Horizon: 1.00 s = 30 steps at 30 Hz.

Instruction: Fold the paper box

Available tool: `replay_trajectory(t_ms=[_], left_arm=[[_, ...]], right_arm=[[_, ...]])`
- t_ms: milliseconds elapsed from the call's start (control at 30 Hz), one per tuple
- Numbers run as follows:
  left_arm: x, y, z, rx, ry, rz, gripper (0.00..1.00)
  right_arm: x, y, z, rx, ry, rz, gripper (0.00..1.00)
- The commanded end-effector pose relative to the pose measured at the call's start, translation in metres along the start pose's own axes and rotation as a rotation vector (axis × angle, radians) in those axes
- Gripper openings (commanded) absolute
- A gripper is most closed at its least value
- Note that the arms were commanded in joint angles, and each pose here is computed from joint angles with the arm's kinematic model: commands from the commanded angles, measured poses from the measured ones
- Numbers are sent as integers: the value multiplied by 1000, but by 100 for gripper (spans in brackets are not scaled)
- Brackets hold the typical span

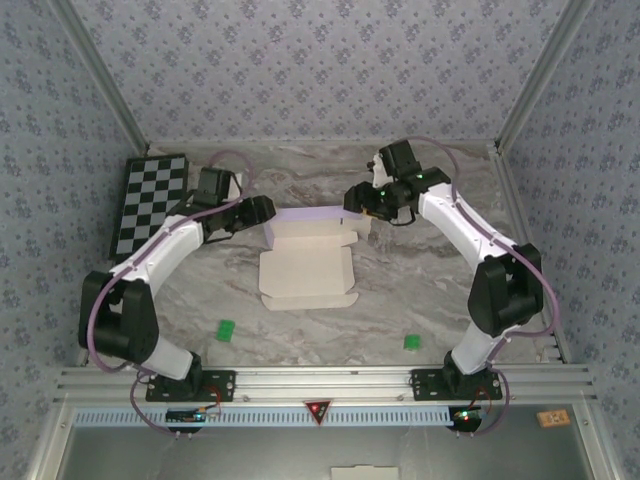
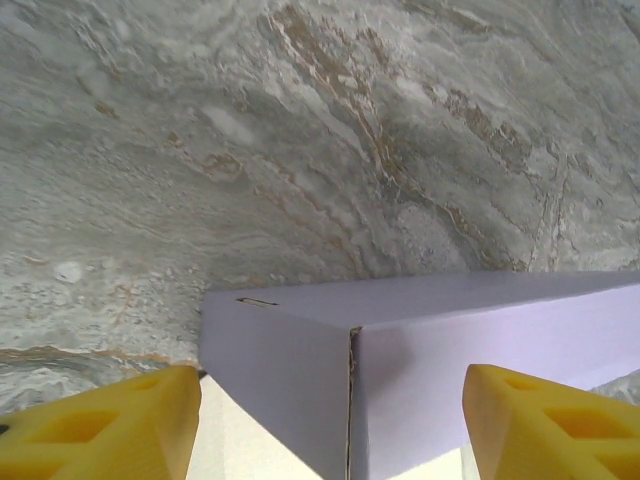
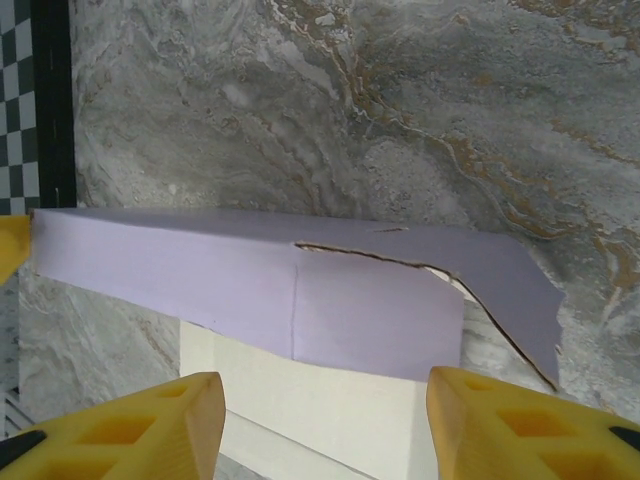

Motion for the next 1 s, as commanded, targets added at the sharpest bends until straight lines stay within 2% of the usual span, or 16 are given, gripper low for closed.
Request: replay_trajectory(t_ms=[0,333,567,733,967], left_arm=[[-2,-3,-6,35,-58,63,70],[-7,-14,-11,89,-93,115,56],[-11,-17,-15,110,-99,132,55],[-16,-22,-9,117,-59,152,51],[-18,-25,-4,124,-27,165,49]], right_arm=[[-3,2,10,-10,24,18,57],[-21,5,9,-26,29,64,57],[-32,2,6,-46,30,87,57],[-40,-1,4,-88,59,87,56],[-29,0,8,-87,44,14,56]])
Point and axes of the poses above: each hand's point on the last joint's axis, 136 mm out from that joint toward the fingers, its own x axis back along the fingers, its own z axis along the line the jaws close on, y = z × x, the point moved 7 cm from there along x, back along the fingers, and after that the axes turned 8 degrees about -x, right-handed, at the moved point
